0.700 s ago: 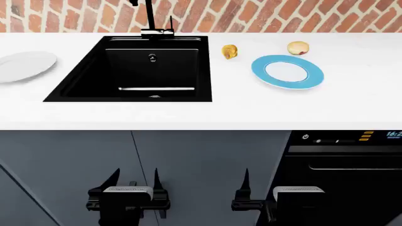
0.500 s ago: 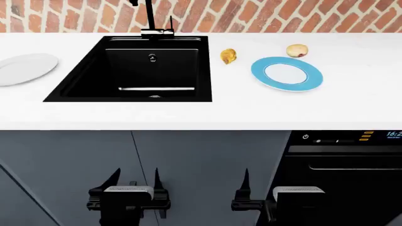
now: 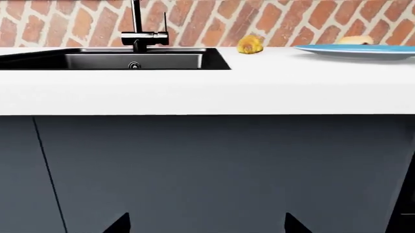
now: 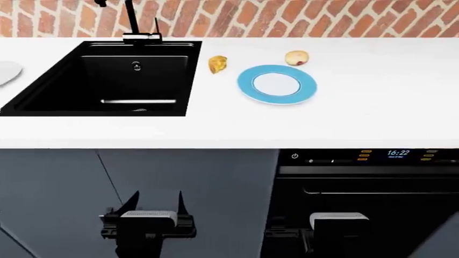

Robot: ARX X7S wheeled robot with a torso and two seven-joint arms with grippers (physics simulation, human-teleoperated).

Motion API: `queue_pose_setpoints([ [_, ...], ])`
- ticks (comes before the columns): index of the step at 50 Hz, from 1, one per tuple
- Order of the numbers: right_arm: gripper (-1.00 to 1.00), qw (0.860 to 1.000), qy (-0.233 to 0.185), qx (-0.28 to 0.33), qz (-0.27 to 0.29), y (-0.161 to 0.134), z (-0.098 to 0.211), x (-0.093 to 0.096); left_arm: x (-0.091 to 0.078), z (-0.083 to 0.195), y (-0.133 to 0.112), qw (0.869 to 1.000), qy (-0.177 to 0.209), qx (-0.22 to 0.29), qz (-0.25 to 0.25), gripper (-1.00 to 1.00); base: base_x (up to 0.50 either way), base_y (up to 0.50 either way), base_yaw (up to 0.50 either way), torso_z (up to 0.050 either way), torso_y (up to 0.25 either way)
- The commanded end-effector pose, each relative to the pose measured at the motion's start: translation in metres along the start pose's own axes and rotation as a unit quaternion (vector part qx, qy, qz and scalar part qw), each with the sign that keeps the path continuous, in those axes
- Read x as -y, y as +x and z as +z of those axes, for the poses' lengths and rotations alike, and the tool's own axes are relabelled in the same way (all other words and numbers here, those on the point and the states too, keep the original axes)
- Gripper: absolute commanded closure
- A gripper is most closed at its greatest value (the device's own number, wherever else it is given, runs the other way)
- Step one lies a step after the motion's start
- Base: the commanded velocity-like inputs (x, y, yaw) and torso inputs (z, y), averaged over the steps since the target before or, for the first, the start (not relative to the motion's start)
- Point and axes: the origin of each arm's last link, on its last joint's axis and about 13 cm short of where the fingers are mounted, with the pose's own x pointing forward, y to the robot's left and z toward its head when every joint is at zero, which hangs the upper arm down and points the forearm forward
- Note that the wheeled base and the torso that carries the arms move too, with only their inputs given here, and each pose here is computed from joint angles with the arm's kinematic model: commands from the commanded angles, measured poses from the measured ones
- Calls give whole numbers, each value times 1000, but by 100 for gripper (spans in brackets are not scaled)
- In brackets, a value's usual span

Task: Place the pastries on the plates.

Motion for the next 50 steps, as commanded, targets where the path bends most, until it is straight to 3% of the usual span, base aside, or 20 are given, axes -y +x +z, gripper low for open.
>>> queue_pose_setpoints([
  [1, -100, 1000, -4, -1, -2, 1, 0, 0, -1, 0, -2, 1000, -6, -1, -2, -100, 0, -500, 0, 0, 0],
  [16, -100, 1000, -6, 3, -2, 0, 0, 0, -3, 1, -4, 1000, -3, 14, 3, -100, 0, -474, 0, 16, 0],
  [50, -100, 1000, -3, -1, -12, 0, 0, 0, 0, 2, -2, 1000, 10, 18, -6, -100, 0, -2, 0, 50, 0],
])
